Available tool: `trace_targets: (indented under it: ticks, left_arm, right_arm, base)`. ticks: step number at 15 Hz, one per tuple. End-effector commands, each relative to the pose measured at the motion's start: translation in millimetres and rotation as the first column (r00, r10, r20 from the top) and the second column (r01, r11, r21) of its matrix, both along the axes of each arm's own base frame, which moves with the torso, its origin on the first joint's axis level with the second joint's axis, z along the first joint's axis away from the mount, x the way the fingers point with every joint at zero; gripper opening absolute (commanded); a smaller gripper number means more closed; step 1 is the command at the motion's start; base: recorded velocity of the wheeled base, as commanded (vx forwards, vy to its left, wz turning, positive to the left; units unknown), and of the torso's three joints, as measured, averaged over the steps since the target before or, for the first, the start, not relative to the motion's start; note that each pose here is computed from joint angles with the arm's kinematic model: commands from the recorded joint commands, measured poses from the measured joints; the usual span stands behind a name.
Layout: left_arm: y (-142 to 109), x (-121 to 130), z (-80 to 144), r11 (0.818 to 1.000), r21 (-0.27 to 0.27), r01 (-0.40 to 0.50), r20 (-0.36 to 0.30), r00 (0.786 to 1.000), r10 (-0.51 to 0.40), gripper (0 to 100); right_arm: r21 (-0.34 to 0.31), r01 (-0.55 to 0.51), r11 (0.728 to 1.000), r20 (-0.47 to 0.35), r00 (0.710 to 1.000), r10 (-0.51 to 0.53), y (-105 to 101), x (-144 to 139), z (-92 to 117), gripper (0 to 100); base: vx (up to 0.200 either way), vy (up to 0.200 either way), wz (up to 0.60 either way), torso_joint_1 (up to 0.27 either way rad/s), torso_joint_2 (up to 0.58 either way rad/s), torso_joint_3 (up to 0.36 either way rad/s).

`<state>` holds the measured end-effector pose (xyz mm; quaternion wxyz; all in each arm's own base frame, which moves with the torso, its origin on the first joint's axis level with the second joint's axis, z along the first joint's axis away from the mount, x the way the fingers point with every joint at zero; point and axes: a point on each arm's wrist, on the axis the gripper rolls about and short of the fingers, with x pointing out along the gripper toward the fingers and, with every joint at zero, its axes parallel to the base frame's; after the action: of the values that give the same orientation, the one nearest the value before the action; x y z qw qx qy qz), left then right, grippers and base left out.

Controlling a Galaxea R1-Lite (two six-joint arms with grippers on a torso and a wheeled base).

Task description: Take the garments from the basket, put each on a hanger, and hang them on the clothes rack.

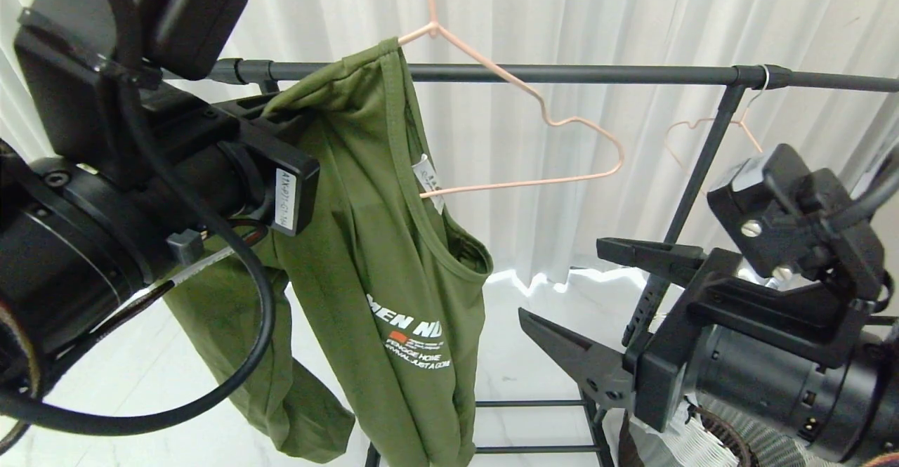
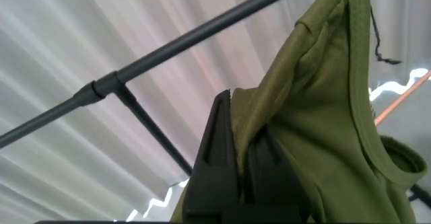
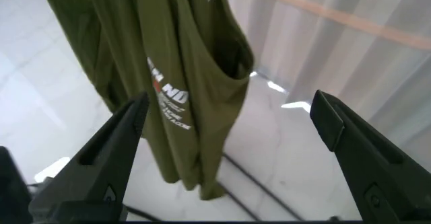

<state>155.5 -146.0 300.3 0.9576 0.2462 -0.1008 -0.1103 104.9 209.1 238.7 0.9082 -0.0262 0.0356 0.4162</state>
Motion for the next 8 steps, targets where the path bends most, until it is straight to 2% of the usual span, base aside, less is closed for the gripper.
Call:
trace_targets:
  ticks: [1,3,5,8]
  left_arm:
    - [-3.2,-1.7,0.8,1.000,-0.005,0.016,0.006,1.000,-0.016,0]
    - [-5.1,-4.8,6.7,0.999,-0.024,0.033,0.024,0.999,-0.033,0]
    - [-5.0,-5.4,7.9,0.999,-0.027,0.035,0.027,0.999,-0.034,0]
    - [-7.0,-7.5,7.9,0.998,-0.027,0.049,0.027,0.998,-0.048,0]
  right_arm:
    - [-0.008,0.006,1.000,-0.053,0.999,-0.006,16.2,7.1,-13.6,100]
    - [0.043,0.115,0.992,-0.122,0.986,-0.109,33.0,19.3,-26.3,100]
    - [0.106,0.213,0.971,-0.191,0.963,-0.190,44.9,27.8,-28.8,100]
    - [0.129,0.270,0.954,-0.213,0.947,-0.240,49.5,35.9,-29.1,100]
  base:
    - [0.000,0.000,0.00,0.000,0.00,0.000]
    - [0.000,0.000,0.00,0.000,0.00,0.000]
    - [0.000,0.000,0.00,0.000,0.00,0.000]
    - [0.000,0.000,0.00,0.000,0.00,0.000]
